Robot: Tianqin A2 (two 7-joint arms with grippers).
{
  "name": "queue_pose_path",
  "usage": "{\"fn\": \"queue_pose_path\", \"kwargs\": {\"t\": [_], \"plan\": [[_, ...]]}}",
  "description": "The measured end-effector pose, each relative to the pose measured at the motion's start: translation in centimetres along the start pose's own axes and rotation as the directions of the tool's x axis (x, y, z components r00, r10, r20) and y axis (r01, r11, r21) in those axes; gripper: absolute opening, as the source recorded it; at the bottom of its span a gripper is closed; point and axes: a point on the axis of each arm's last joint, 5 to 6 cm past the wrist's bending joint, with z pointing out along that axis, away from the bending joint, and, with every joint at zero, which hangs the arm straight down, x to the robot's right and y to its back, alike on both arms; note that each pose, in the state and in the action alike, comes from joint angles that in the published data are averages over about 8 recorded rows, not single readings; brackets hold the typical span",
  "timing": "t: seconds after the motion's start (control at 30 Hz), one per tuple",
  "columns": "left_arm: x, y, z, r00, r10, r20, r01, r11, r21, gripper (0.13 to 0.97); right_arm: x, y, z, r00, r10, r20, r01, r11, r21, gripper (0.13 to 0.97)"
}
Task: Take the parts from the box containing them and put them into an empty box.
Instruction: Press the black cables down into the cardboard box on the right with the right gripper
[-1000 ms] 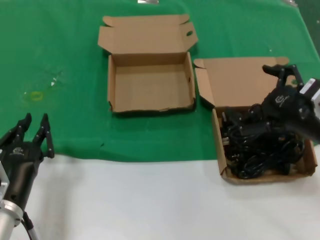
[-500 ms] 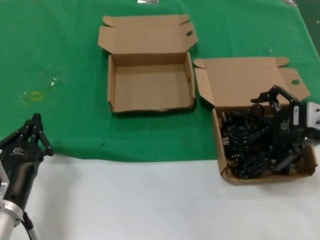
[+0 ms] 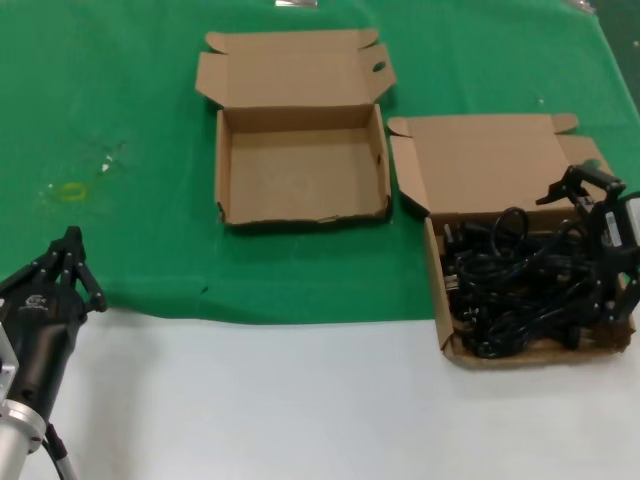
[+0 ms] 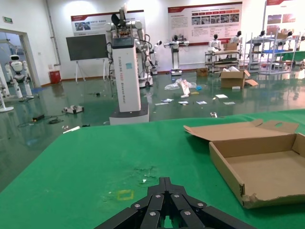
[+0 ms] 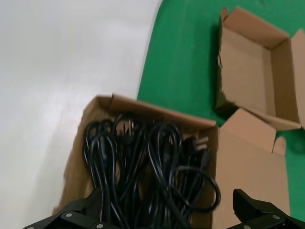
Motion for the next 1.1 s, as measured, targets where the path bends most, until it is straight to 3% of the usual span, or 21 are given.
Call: {"fn": "queue_pose_path", "kwargs": {"t": [0.3, 0.6, 0.9, 1.1], "plan": [[0.00, 0.00, 0.0, 1.000, 0.000, 0.000, 0.000, 1.000, 0.000, 0.144, 0.3, 1.0, 1.2, 1.000, -0.009, 0.011, 0.009, 1.000, -0.021, 0.964], [0.00, 0.00, 0.0, 1.000, -0.001, 0.000, 0.001, 1.000, 0.000, 0.144, 0.5, 1.5, 2.2, 1.000, -0.009, -0.015, 0.009, 1.000, -0.017, 0.908], [0.00, 0.00, 0.0, 1.000, 0.000, 0.000, 0.000, 1.000, 0.000, 0.144, 0.5, 1.6, 3.1, 1.000, -0.017, -0.018, 0.017, 1.000, -0.008, 0.780], [0.00, 0.00, 0.0, 1.000, 0.000, 0.000, 0.000, 1.000, 0.000, 0.144, 0.4, 1.5, 3.5, 1.000, -0.022, -0.007, 0.022, 1.000, -0.005, 0.632]]}}
